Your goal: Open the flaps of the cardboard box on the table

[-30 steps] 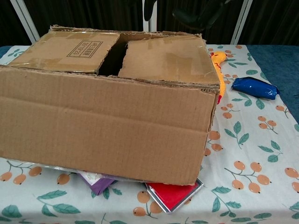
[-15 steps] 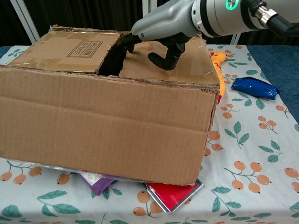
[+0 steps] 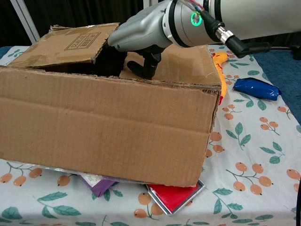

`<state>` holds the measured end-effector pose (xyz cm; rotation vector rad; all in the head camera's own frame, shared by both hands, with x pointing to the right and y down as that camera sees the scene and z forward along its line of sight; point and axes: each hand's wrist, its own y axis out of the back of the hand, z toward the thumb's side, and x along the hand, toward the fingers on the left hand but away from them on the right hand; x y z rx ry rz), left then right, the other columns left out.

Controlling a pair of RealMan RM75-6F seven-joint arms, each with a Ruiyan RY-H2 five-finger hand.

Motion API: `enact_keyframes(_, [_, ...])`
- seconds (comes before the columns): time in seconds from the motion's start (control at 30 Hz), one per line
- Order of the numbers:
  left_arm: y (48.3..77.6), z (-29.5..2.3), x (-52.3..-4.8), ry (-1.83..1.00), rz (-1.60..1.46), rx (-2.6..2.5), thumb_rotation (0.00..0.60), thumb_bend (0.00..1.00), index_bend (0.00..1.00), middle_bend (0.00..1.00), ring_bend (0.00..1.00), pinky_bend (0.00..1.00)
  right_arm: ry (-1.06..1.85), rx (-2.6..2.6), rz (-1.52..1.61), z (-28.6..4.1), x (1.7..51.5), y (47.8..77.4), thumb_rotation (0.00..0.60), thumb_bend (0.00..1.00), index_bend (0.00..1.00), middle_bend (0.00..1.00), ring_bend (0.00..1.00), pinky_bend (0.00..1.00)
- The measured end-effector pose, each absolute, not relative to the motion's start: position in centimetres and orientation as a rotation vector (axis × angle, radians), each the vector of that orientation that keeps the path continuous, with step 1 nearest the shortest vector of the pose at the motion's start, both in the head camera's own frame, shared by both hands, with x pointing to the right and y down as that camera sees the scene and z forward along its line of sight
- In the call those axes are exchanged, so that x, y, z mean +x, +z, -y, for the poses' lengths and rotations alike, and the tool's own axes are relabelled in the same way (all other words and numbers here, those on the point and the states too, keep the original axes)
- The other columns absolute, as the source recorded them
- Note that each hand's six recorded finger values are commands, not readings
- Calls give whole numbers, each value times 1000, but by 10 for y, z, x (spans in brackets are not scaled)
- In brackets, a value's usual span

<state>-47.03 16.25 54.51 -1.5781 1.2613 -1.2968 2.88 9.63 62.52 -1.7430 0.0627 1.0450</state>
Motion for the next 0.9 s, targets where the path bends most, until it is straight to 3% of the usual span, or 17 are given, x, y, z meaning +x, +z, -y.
enact_keyframes(0.13, [545,-163,-473,-1306,-1261,-1578,339,0,207,216,205,255,1063,-1731,-80,-96,28,630,600,768,178,146,0,0])
enact_keyframes(0.27, [544,-163,-475,-1308,-1267,-1575,338,0,207,217,205,255,1062,-1717,-61,-92,25,630,600,814,327,271,0,0])
enact_keyframes(0.5, [542,-161,-475,-1302,-1268,-1570,338,0,207,216,205,255,1053,-1701,-21,-81,24,624,600,816,513,394,0,0])
enact_keyframes(0.9, [539,-159,-471,-1299,-1285,-1598,339,0,207,216,205,255,1034,-1716,41,-69,28,590,600,791,569,426,0,0])
